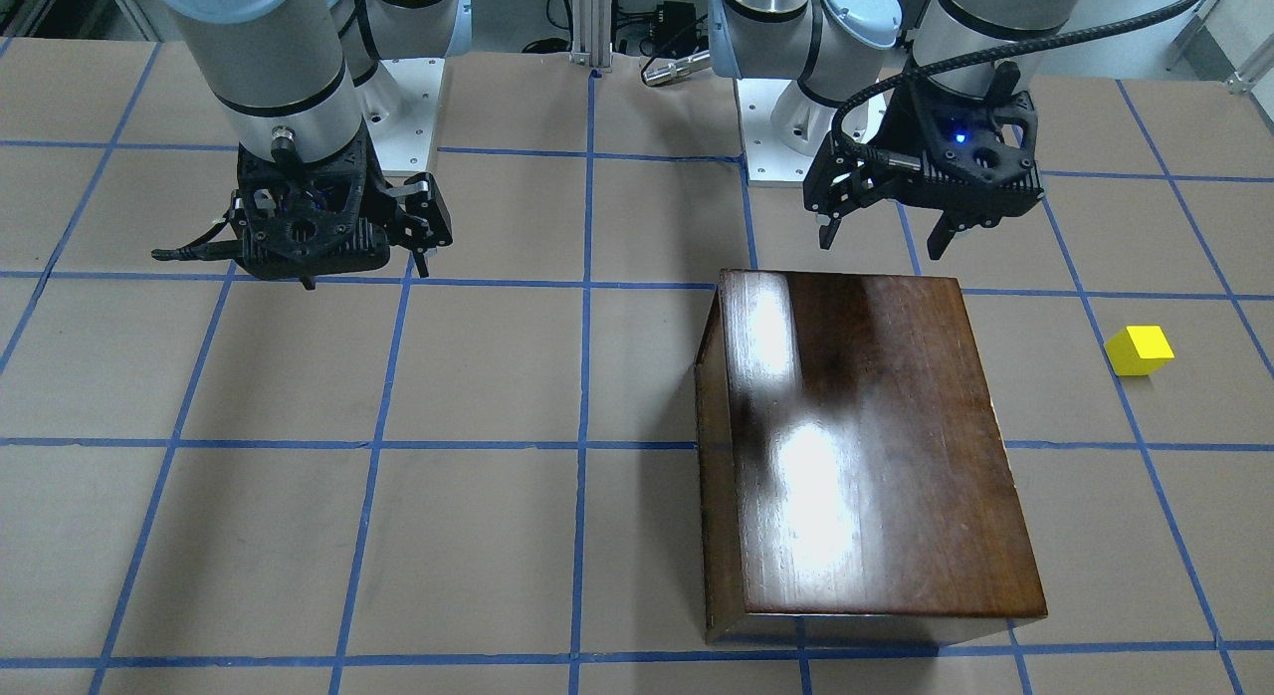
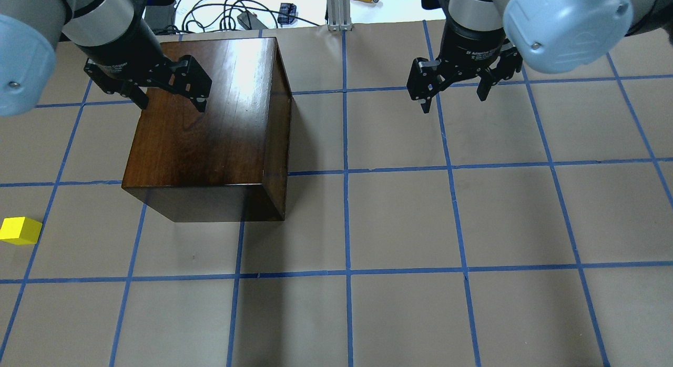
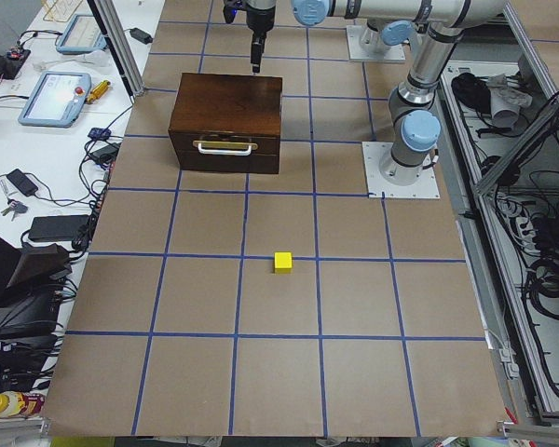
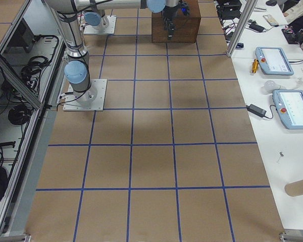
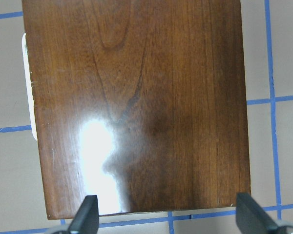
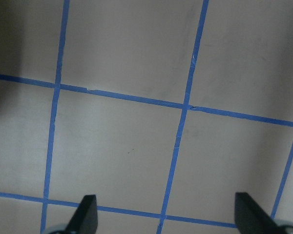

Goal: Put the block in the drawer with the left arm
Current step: 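Move the left gripper off the cabinet top toward the drawer handle side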

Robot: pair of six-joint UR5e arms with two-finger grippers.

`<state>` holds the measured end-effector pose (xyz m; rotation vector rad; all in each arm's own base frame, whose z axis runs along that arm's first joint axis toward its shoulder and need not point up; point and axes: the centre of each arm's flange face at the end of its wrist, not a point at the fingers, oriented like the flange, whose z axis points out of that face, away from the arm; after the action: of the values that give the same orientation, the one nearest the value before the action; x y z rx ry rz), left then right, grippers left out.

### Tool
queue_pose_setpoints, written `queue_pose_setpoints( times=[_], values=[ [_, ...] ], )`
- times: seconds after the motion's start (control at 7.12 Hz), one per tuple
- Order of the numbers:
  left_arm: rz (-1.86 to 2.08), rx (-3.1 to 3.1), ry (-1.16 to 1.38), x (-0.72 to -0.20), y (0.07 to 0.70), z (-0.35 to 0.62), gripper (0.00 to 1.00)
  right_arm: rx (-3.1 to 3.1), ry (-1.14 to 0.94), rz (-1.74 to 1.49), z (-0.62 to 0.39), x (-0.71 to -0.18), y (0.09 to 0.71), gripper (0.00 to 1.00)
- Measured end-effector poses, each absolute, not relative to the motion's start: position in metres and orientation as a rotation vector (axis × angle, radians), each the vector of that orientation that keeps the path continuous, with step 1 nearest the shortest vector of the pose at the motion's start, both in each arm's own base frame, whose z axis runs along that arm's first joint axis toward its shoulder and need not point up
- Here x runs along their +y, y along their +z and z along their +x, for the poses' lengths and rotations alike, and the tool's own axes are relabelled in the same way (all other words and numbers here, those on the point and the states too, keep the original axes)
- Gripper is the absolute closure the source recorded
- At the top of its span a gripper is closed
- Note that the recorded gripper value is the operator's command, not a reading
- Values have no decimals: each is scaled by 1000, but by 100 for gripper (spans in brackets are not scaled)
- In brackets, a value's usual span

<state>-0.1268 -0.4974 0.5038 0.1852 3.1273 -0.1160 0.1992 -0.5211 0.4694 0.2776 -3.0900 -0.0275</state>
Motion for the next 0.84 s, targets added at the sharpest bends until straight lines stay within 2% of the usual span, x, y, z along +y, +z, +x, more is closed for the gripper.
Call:
queue_pose_setpoints(
  times=[0.84],
  values=[
    [214, 3116, -117, -496, 505, -126, 0, -3090, -27, 277, 199, -521, 469, 0]
  ],
)
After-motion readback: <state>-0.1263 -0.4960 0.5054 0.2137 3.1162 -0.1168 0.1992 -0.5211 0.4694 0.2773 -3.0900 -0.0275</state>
